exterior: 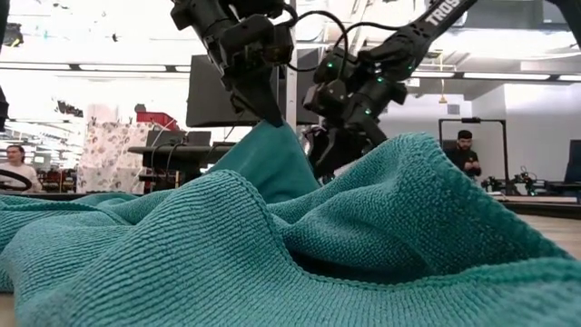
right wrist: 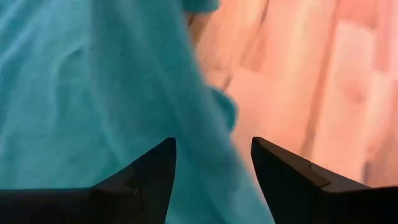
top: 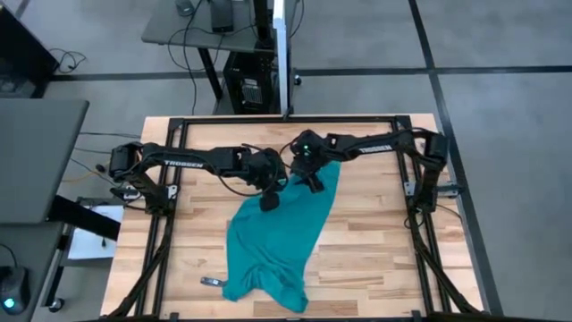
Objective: Roll towel
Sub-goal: Prepare the towel
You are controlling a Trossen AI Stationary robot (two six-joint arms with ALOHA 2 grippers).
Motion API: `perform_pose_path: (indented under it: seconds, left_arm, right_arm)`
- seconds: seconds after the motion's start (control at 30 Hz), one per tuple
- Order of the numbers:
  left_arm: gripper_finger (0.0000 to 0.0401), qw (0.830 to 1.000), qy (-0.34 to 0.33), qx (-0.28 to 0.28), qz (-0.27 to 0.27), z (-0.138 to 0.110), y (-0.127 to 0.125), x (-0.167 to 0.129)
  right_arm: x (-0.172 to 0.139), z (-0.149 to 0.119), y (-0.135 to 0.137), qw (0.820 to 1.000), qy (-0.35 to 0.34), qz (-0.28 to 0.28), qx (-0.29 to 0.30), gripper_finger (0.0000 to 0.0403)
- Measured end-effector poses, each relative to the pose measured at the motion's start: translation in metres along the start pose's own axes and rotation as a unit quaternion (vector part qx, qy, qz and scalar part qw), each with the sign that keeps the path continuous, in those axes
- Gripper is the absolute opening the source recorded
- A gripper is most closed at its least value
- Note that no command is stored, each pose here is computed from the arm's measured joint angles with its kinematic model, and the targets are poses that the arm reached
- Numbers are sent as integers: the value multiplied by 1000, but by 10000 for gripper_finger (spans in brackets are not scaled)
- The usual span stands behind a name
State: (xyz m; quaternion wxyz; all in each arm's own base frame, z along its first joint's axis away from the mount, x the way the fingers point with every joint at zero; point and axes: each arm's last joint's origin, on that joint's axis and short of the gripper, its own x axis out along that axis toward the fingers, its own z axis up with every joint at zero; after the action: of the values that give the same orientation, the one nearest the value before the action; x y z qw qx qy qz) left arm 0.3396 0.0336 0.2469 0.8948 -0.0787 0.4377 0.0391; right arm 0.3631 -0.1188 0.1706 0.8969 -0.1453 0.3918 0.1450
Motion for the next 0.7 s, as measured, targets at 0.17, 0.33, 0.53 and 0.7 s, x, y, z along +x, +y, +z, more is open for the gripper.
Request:
perform_pose_path:
  seconds: [0.17,0.33,0.53,0.7]
  left_arm:
    - [0,1000,1,-4,0,0,0,0]
    - [0,1000,2,-21,2,0,0,0]
    - [0,999,0,-37,12,0,1,0]
    - [11,1000,0,-19,13,0,1,0]
  right_arm:
    - [1,-7,13,997,60,44,32,142]
    - [-12,-2,34,988,101,83,85,14]
    - [-42,23,64,994,80,14,73,2]
    - [-53,29,96,993,57,-17,98,1]
